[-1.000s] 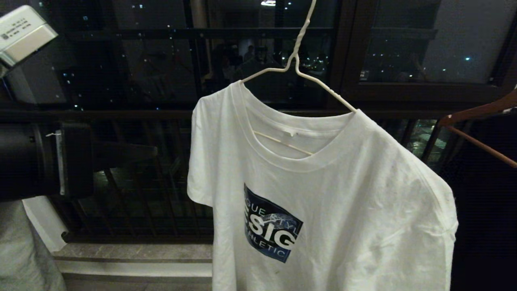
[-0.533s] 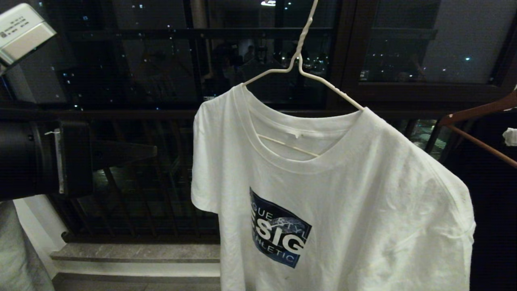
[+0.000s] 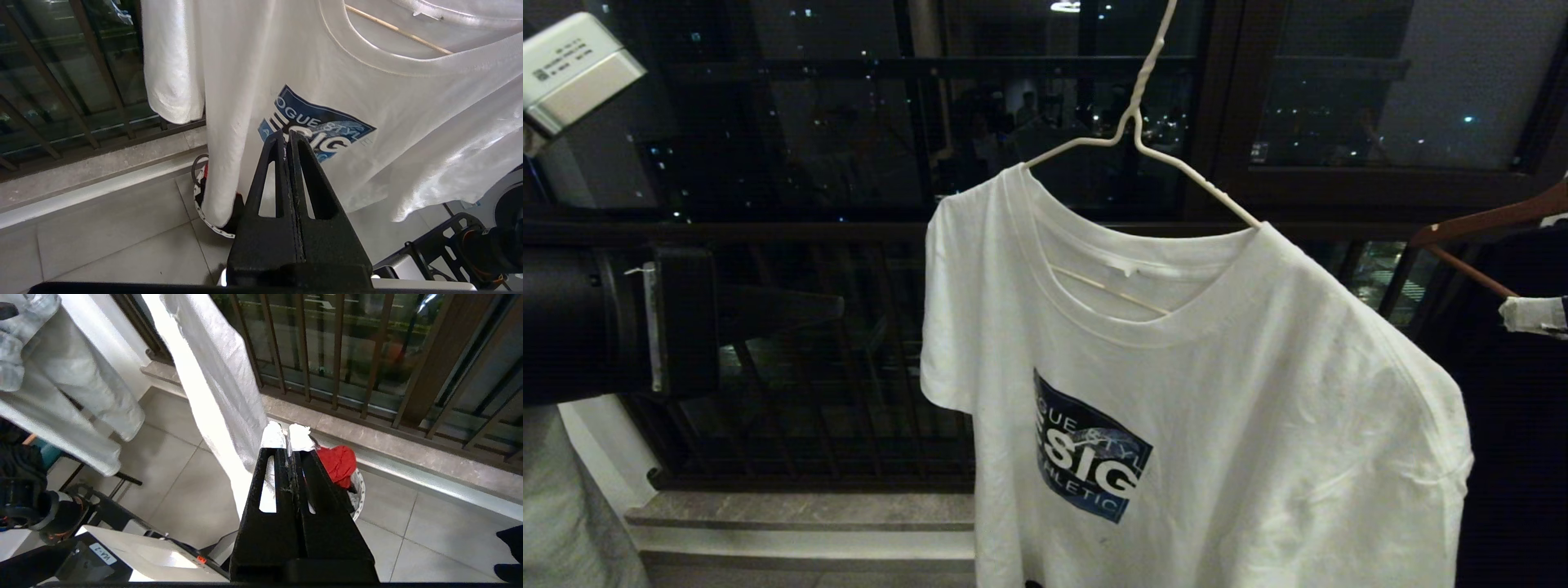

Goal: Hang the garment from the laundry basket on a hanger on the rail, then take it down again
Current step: Take the clothes off the clothes rack

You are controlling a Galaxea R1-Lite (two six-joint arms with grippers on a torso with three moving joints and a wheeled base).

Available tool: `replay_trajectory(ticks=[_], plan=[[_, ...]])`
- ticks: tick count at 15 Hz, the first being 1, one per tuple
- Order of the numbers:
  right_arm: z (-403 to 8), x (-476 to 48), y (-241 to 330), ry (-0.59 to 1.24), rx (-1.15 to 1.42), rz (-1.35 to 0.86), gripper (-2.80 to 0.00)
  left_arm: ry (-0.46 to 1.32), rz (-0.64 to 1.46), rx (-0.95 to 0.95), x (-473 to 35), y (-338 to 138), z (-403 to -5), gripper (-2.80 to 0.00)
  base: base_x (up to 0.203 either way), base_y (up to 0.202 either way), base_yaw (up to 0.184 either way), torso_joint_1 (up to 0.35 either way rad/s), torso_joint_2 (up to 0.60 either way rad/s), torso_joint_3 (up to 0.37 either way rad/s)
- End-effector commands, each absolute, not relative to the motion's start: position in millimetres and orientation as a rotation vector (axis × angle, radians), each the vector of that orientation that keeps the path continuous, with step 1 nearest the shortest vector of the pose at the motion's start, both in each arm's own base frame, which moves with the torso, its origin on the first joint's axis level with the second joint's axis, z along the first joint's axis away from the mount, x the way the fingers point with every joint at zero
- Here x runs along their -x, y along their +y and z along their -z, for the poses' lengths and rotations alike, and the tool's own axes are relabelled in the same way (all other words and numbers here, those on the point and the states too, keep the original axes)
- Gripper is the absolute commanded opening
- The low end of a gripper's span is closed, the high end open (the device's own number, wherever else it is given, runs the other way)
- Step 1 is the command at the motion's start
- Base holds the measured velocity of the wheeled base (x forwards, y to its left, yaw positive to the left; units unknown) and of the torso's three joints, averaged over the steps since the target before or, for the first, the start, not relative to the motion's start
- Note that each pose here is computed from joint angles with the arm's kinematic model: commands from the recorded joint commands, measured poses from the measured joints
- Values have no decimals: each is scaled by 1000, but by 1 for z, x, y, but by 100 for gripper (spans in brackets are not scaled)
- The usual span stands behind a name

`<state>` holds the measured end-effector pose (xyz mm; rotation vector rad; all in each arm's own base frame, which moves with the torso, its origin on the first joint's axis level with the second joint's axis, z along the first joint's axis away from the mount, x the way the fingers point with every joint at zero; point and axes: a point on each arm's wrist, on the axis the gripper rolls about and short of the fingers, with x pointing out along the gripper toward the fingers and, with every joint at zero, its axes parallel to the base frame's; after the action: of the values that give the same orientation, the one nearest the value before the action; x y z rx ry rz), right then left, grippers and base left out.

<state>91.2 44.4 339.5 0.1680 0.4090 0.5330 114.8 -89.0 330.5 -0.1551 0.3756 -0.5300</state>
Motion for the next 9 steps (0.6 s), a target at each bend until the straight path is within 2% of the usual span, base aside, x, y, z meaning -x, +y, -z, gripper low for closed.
replay_trajectory(ticks=[1,9], plan=[[-337,-92,45,425,-175,-532,-280,383,528,154,-116,-90,-329,-280,0,0,0,0,0,0],[-331,-95,47,459,-192,-531,-280,385,527,153,-117,-91,-329,-280,0,0,0,0,0,0]])
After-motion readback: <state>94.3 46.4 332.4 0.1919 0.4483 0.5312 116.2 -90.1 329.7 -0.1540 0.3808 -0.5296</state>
